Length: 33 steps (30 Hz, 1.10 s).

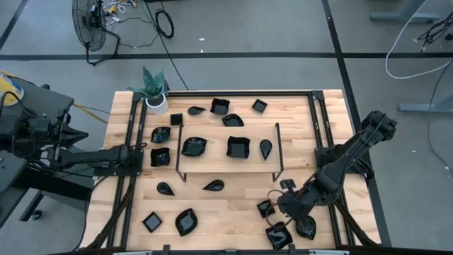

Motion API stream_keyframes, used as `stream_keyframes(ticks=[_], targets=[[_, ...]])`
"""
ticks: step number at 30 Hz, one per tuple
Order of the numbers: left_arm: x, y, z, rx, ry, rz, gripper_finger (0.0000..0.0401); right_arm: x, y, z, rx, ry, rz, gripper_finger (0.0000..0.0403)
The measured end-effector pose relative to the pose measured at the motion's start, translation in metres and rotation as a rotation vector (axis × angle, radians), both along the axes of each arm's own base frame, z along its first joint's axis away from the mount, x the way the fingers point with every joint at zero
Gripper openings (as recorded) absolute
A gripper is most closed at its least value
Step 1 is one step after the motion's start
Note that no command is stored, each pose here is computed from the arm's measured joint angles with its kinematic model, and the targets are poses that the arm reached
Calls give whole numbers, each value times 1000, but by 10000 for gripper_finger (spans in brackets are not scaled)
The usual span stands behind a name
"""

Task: Pick & Place Mini shaped plates
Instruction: Stack the distorted square plate on top of the distorted square plate on the shelf

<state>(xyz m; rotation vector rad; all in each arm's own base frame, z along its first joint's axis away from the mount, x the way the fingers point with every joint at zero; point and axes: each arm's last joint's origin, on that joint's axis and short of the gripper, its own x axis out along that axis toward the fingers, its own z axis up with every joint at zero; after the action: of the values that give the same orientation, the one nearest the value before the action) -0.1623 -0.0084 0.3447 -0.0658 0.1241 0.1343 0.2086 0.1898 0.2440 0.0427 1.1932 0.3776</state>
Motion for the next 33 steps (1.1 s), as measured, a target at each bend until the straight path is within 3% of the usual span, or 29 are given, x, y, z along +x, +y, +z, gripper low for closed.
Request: stream_keyframes(ticks=[11,18,33], targets=[[0,0,0,0,0,1,18,28,27,-35,-12,-74,122,146],[0,0,0,0,0,0,18,33,42,-37,-12,-93,221,146],[0,0,0,0,0,0,18,41,53,-58,-15,-32,252,146]])
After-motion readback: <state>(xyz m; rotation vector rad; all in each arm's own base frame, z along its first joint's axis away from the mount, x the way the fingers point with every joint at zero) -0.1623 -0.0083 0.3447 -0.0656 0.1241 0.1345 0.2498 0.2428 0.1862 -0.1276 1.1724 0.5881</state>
